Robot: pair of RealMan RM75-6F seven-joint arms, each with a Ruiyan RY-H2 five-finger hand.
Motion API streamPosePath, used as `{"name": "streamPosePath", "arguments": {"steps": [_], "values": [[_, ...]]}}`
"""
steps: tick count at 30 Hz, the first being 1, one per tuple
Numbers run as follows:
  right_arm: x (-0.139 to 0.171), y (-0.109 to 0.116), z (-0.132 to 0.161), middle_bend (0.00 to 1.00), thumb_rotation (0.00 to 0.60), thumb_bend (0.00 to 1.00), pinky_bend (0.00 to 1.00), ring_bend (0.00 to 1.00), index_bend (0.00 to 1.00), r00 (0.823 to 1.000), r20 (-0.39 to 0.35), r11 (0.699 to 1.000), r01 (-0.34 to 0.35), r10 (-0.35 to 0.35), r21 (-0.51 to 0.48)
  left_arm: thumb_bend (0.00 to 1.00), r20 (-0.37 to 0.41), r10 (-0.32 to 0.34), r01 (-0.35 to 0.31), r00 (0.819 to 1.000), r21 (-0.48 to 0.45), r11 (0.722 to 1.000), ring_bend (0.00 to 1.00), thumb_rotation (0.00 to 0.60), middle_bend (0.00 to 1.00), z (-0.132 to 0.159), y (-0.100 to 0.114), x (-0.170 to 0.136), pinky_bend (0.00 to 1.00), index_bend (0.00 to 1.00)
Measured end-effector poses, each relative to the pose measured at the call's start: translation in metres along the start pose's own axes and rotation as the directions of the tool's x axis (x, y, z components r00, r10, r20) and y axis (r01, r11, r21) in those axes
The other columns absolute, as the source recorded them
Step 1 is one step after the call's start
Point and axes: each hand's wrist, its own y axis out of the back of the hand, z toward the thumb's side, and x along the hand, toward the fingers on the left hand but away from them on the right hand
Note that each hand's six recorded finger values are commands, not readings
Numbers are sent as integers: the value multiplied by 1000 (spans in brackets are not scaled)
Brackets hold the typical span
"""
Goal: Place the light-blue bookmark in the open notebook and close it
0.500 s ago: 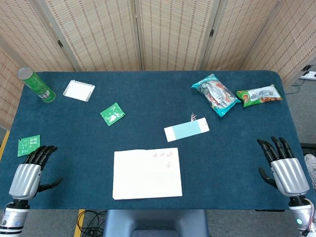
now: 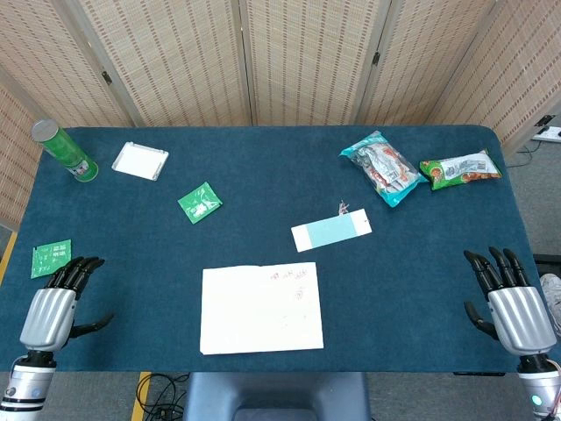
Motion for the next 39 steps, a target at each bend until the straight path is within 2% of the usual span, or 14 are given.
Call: {"name": "streamPosePath", "arguments": {"steps": [12, 21, 27, 34, 39], "values": [[-1, -4, 6, 196, 600, 294, 90, 69, 71, 1000, -20, 1000, -9, 9, -16, 172, -2, 4, -4, 1000, -1, 1000, 143, 600, 197, -2, 0, -1, 219, 185], [-27, -21, 27, 228, 600, 292, 103, 71, 91, 991, -100, 996, -85, 86, 12, 173, -8, 3, -4, 1000, -12, 1000, 143, 600, 198, -6, -1, -5, 219, 185], [-69, -39, 52, 225, 600, 290, 114, 71, 129, 969, -177, 985, -161, 170, 63, 173, -23, 9, -10, 1000, -22, 1000, 143, 600, 198, -12, 0, -11, 219, 185], [-133, -67, 99, 157, 600, 268, 114, 69, 132, 931, -267, 965, -218, 250, 143, 173, -47, 21, -22, 999, -23, 999, 142, 600, 198, -22, 4, -19, 219, 185], [-171, -84, 133, 109, 600, 220, 89, 4, 132, 913, -292, 952, -236, 287, 197, 173, -64, 22, -23, 998, -23, 999, 142, 600, 198, -28, 5, -26, 219, 185]]}}
